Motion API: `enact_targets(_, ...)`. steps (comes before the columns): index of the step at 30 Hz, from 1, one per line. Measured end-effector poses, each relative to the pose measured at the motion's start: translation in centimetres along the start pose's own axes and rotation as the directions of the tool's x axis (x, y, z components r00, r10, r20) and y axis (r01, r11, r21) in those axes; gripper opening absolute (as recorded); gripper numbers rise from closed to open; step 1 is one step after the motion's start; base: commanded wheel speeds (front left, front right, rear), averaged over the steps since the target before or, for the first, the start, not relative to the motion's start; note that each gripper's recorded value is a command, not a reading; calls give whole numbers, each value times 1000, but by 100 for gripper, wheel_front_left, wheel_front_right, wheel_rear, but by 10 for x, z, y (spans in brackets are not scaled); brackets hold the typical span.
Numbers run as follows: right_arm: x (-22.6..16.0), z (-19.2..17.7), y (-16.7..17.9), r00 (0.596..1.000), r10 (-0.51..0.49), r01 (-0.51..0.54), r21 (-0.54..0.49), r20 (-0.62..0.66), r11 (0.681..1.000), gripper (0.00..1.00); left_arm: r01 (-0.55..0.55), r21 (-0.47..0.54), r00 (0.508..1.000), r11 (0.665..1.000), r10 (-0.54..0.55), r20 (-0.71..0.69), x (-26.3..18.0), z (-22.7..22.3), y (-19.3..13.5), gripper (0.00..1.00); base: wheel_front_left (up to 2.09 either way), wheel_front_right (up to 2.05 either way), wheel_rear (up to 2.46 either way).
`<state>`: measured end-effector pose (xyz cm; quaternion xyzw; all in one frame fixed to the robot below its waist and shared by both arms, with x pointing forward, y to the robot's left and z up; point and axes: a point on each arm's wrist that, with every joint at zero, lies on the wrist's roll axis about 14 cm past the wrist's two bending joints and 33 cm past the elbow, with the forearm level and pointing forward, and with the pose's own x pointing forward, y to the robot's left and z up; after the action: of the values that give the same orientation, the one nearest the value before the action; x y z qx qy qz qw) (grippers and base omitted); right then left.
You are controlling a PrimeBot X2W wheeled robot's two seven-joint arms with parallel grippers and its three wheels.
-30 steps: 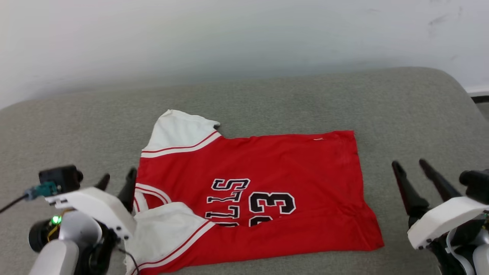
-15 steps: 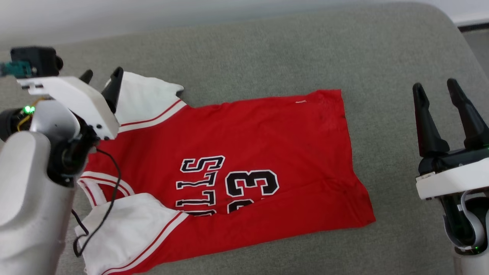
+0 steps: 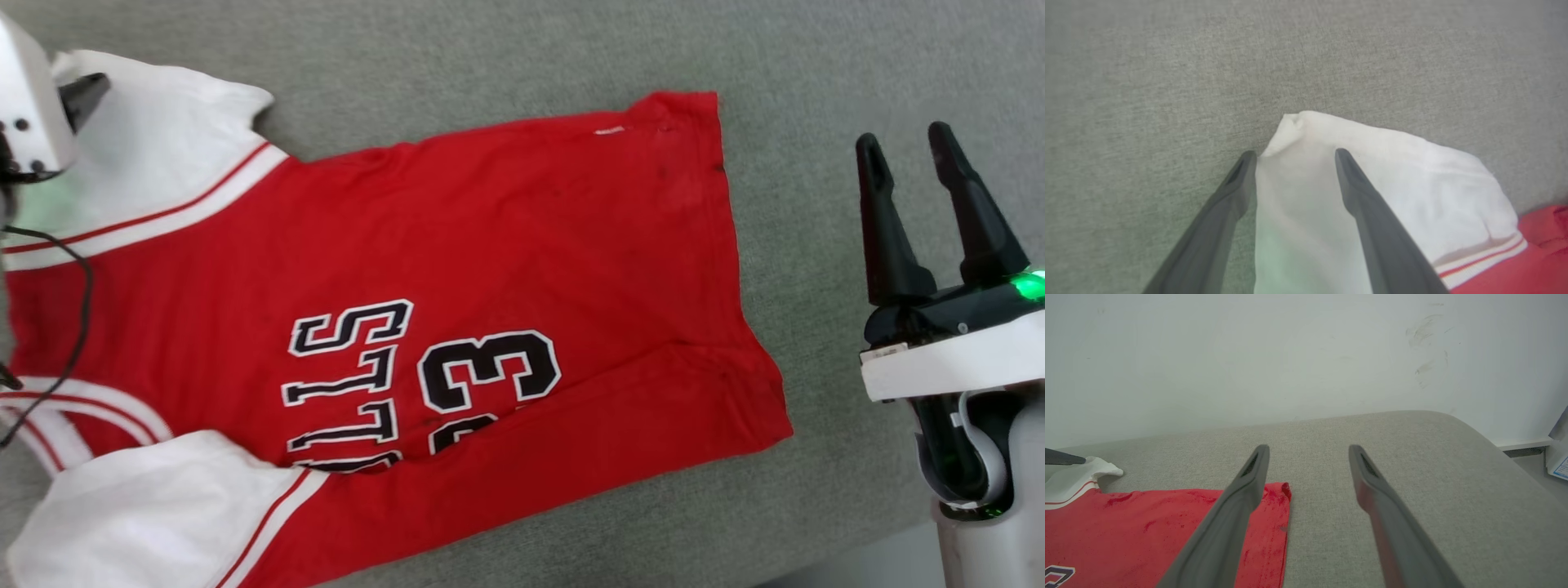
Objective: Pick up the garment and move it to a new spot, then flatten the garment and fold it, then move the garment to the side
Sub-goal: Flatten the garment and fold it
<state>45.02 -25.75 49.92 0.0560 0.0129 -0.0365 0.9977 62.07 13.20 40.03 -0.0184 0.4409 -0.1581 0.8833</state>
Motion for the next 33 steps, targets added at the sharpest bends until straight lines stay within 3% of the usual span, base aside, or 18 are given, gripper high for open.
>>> enact_targets(6, -1, -23, -13, 998, -40, 40, 6, -54, 999, 100, -12, -37, 990, 999, 6, -140, 33, -20, 5, 100, 0, 0, 0)
enact_targets(7, -2, -25, -15, 997, -47, 47, 4, -60, 999, 100, -11, -49, 987, 999, 3, -159, 36, -24, 4, 65, 0, 0, 0)
enact_targets(8, -2, -28, -18, 996, -54, 54, 1, -69, 999, 100, -11, -65, 985, 998, -1, -174, 38, -26, 3, 39, 0, 0, 0)
enact_targets(9, -3, -29, -20, 996, -58, 59, 6, -74, 998, 100, -14, -71, 983, 997, 0, -183, 39, -27, 3, 0, 0, 0, 0)
enact_targets(17, 2, -28, -20, 994, -34, 40, 54, -103, 998, 100, -7, -115, 987, 993, -11, -157, 32, -28, -6, 0, 0, 0, 0)
enact_targets(22, 13, -45, -23, 973, 1, 27, 120, -230, 992, 100, -5, -119, 997, 993, -5, -82, 19, -19, -9, 0, 0, 0, 0)
enact_targets(26, 24, -71, -22, 914, 49, 11, 145, -403, 989, 100, 20, -110, 1000, 994, -21, -16, 4, -11, -17, 0, 0, 0, 0)
enact_targets(33, 53, -103, 9, 768, 158, -85, 146, -621, 986, 100, 23, -70, 997, 997, -18, 76, -25, 3, -16, 0, 0, 0, 0)
